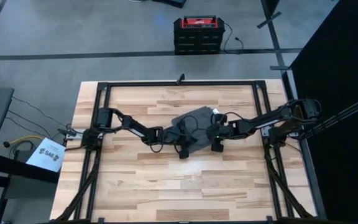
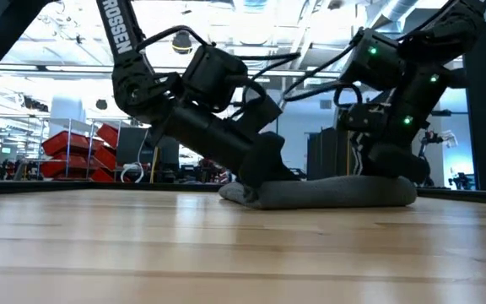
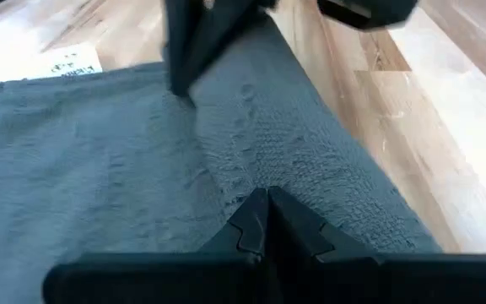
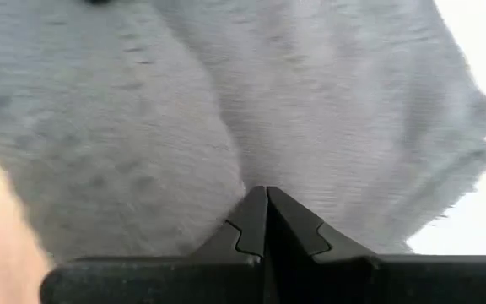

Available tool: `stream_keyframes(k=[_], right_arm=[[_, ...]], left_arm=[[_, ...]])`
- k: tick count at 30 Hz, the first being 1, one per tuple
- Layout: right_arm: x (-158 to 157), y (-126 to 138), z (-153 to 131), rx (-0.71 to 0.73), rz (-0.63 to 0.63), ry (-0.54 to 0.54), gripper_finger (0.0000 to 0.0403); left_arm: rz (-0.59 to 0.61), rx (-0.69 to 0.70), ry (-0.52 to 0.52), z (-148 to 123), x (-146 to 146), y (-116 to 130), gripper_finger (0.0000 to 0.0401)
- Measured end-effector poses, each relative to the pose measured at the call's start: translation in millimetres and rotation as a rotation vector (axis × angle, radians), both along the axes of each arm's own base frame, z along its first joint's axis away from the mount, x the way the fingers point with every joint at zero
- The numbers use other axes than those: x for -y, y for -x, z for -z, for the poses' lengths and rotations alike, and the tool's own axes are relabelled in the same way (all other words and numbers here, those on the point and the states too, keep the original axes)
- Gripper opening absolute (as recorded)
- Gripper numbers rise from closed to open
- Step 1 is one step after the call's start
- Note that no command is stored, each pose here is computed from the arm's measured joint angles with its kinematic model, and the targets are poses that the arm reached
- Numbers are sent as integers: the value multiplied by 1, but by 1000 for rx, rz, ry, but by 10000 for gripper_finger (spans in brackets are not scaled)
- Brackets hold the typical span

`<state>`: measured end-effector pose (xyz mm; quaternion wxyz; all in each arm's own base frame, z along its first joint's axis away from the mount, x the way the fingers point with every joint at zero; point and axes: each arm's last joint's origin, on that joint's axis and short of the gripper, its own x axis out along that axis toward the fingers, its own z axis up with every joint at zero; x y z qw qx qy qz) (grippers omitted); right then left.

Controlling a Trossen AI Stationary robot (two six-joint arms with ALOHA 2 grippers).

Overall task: Roll towel
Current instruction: Roll the gray towel

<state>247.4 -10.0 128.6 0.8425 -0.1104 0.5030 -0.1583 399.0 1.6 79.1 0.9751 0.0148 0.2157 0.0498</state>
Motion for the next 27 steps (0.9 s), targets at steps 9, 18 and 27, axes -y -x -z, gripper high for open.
stream_keyframes(k=[9,18,27], right_arm=[[-15,-2,-29,153,-93,82,0],[-14,-7,4,119,-72,-9,0],[-11,16,12,18,109,50,0]], left_arm=[[-13,3,33,13,1,-1,0],[-17,-7,42,15,1,0,0],[-22,-9,53,16,1,0,0]])
